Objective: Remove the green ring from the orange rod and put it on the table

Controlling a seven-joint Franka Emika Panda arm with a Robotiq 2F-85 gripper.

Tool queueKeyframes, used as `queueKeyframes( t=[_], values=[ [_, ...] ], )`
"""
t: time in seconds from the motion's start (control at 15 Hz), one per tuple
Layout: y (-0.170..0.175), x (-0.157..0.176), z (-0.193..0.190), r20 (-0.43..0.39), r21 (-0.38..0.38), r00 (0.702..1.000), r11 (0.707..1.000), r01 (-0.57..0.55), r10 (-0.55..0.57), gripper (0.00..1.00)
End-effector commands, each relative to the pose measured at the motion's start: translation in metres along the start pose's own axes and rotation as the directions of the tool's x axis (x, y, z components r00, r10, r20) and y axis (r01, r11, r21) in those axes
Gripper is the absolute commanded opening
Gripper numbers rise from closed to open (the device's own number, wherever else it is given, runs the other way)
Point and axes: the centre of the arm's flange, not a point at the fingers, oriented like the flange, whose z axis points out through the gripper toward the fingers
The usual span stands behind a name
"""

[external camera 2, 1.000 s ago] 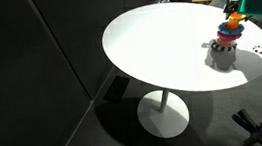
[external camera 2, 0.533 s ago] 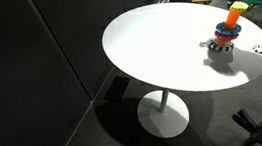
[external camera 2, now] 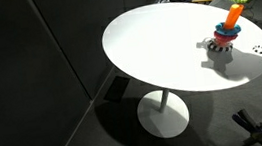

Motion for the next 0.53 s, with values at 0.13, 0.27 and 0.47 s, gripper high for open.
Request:
queueKeyframes(
  t=[0.13,0.27,0.47],
  values=[
    [-0.012,-0.014,-0.018,0.052,0.051,0.998,0.999,0.017,-0.020,0.45],
    [-0.016,-0.022,-0.018,0.084,0.068,0.996,0.997,0.025,-0.031,0.45],
    [-0.019,-0.032,-0.016,0.134,0.085,0.990,0.995,0.043,-0.054,0.45]
  ],
)
